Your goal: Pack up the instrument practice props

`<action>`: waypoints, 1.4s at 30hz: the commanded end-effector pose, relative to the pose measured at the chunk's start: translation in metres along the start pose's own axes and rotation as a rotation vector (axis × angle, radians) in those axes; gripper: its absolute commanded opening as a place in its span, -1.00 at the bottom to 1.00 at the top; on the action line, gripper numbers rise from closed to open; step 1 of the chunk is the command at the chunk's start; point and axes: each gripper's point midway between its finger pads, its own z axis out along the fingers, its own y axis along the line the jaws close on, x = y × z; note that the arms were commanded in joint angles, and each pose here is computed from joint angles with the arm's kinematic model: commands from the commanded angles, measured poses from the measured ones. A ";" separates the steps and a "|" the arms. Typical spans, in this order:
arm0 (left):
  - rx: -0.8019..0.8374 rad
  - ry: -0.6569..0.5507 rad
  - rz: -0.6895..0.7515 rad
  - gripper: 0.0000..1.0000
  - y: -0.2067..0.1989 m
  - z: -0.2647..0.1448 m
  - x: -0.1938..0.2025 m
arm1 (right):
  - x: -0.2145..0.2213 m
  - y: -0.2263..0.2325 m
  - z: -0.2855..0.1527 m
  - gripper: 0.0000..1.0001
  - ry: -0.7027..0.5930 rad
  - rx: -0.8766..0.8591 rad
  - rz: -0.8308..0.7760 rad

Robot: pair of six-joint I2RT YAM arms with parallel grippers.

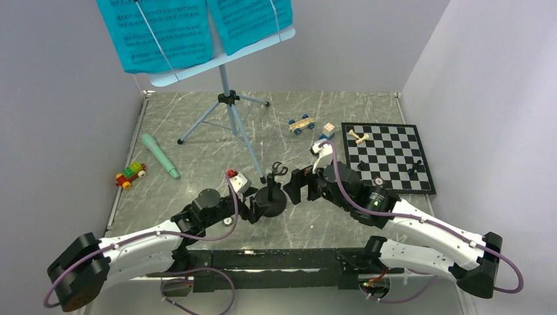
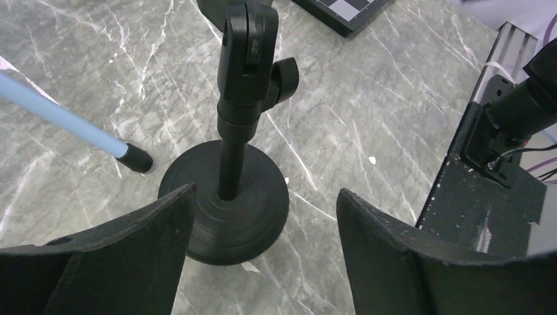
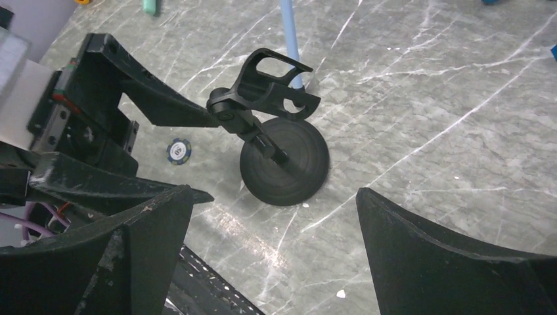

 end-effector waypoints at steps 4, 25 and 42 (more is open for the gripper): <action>-0.007 -0.133 0.077 0.47 0.003 0.015 -0.011 | -0.017 -0.011 -0.018 0.99 -0.059 0.054 0.023; -0.028 -0.112 0.184 -0.34 0.008 0.069 -0.008 | -0.017 -0.027 -0.032 0.99 -0.063 0.118 0.003; -0.132 -0.198 0.181 -1.00 0.013 0.018 -0.057 | -0.017 -0.025 -0.030 0.99 -0.065 0.102 0.004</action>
